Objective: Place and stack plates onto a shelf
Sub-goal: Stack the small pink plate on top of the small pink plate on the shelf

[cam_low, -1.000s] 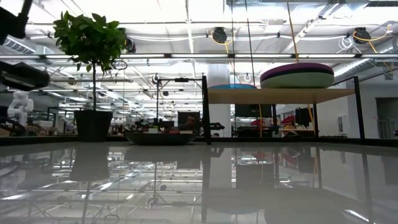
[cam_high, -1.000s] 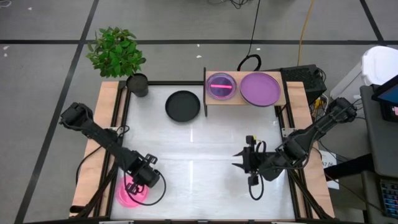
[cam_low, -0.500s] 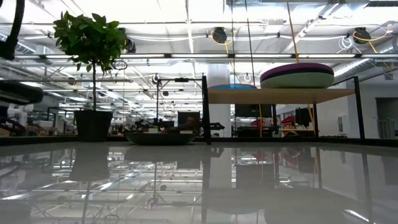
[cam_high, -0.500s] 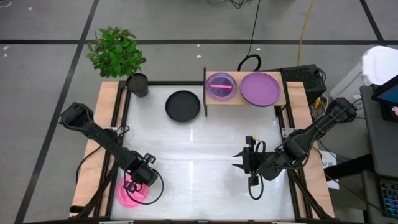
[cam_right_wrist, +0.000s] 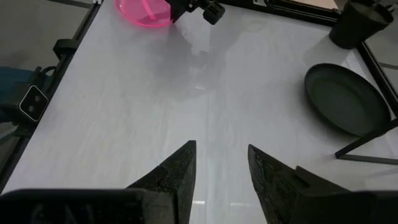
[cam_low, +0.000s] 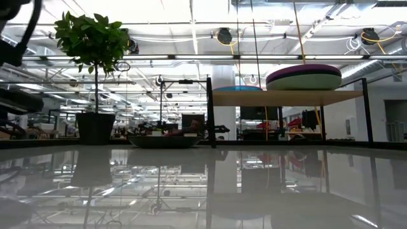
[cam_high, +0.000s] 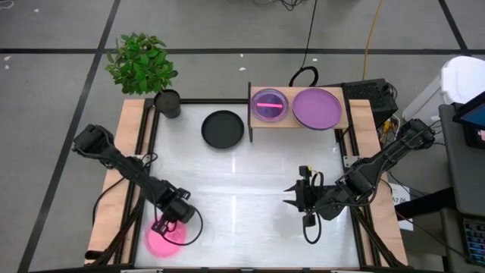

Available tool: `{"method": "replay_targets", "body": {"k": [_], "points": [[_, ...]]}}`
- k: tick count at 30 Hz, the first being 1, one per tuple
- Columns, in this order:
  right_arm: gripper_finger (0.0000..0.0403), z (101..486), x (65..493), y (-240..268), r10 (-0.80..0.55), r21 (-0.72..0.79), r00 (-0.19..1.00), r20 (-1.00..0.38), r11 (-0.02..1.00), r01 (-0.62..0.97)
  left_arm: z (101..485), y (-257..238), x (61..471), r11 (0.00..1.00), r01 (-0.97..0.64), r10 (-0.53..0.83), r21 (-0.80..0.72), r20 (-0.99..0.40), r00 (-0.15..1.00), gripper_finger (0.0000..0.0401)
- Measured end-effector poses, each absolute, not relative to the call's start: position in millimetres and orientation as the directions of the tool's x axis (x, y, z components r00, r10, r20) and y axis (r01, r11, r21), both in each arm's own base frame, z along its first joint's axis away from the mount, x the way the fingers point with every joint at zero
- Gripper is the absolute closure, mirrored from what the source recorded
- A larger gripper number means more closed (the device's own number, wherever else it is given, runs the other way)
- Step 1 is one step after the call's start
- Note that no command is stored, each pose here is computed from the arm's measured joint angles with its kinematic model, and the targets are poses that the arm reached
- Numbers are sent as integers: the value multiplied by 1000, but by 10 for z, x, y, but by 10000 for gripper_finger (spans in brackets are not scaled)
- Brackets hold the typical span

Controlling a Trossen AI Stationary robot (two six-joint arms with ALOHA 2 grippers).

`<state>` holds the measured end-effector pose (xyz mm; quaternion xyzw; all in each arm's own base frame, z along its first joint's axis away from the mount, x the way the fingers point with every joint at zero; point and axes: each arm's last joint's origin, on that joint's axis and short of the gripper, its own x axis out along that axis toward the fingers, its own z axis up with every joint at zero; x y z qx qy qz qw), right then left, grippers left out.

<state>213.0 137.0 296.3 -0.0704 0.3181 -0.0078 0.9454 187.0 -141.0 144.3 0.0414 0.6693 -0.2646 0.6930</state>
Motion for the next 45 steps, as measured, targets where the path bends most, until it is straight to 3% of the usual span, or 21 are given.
{"method": "replay_targets", "body": {"k": [8, 15, 21, 26, 31, 35, 40, 45], "points": [[276, 2823, 2198, 1420, -9, -203, 858, -513, 973, -111, 1668, -1185, 1957, 888, 332, -355, -319, -933, 53, 394], [276, 2729, 2308, 1358, 14, -239, 919, -394, 964, -117, 2111, -843, 2100, 930, 186, -356, -318, -904, 236, 395], [276, 2622, 2438, 1343, -17, -260, 918, -397, 961, -94, 2432, -560, 2269, 974, 62, -221, -217, -857, 466, 395], [276, 2533, 2656, 1270, -163, -201, 930, -329, 975, 100, 2570, -376, 2460, 972, -186, 18, -141, -751, 660, 395], [276, 2458, 2733, 1171, -332, -186, 892, -307, 940, 286, 2695, -304, 2590, 950, -285, 151, -130, -608, 780, 395], [276, 2461, 2744, 1147, -343, -157, 889, -303, 938, 309, 2759, -296, 2634, 944, -307, 198, -121, -537, 820, 395], [276, 2463, 2722, 1210, -310, -283, 900, -305, 932, 226, 2785, -272, 2653, 951, -294, 206, -96, -510, 835, 396], [276, 2510, 2719, 1154, -362, -199, 889, -279, 928, 315, 2793, -249, 2655, 927, -362, 271, -98, -493, 827, 396]]}}
